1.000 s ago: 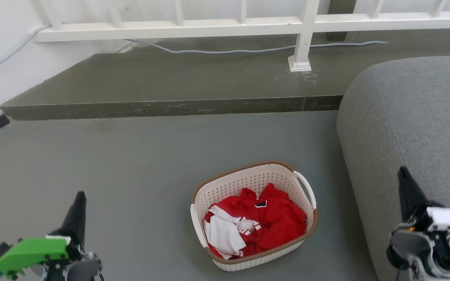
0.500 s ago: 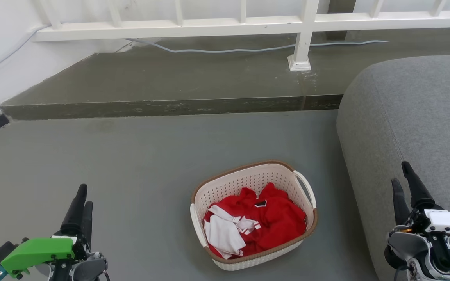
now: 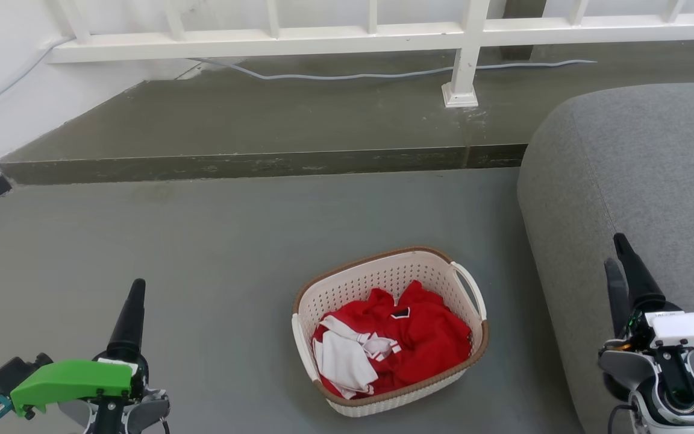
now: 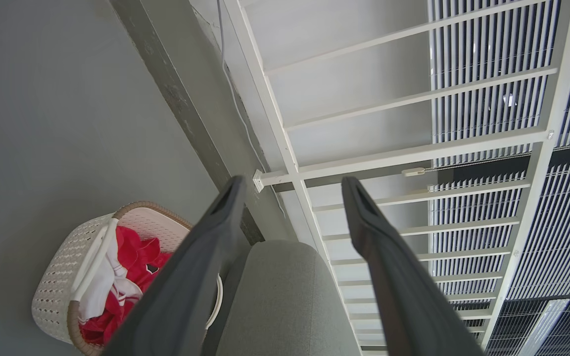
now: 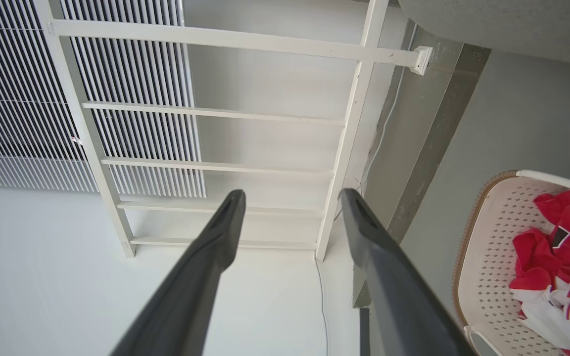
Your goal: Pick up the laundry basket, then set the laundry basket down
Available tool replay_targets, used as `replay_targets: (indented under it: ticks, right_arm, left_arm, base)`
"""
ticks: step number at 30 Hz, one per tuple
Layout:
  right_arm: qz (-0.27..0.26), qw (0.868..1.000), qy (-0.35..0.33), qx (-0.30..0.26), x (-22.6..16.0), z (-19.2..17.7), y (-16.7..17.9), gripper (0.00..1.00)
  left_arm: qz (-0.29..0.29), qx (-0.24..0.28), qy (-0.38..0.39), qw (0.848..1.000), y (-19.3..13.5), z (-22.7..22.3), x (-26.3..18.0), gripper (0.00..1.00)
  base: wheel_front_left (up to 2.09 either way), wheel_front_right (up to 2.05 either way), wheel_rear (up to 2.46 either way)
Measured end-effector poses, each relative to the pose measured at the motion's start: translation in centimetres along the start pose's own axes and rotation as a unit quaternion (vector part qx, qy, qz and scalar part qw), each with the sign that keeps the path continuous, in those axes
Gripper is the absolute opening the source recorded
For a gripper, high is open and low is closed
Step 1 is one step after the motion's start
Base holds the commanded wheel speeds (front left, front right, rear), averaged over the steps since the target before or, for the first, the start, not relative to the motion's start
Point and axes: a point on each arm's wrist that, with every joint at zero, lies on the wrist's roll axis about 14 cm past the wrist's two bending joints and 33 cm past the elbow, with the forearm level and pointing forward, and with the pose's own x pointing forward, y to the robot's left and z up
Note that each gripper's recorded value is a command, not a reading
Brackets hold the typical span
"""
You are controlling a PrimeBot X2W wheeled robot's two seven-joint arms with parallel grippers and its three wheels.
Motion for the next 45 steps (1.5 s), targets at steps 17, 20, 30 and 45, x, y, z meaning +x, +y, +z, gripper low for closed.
replay_targets:
  ticks: [17, 20, 30, 45]
  right_arm:
    - [0.025, 0.975, 0.031, -0.219, 0.3, -0.8, 1.0, 1.00]
    - [0.021, 0.968, 0.032, -0.248, 0.3, -0.8, 0.7, 1.00]
    - [0.026, 0.945, 0.032, -0.323, 0.3, -1.2, 0.8, 1.00]
    - [0.056, 0.909, 0.031, -0.411, 0.1, -2.2, 1.7, 1.00]
  left_arm:
    - [-0.015, 0.166, 0.010, 0.986, -0.9, -1.0, 0.2, 1.00]
    - [-0.014, 0.191, 0.007, 0.981, -1.0, -1.0, 0.3, 1.00]
    - [-0.026, 0.264, 0.005, 0.964, -1.9, -1.7, 0.4, 1.00]
    - [-0.062, 0.353, -0.007, 0.933, -3.7, -2.6, 0.4, 1.00]
  base:
    - [0.00, 0.00, 0.00]
    - [0.00, 0.00, 0.00]
    - [0.00, 0.00, 0.00]
    - [0.00, 0.00, 0.00]
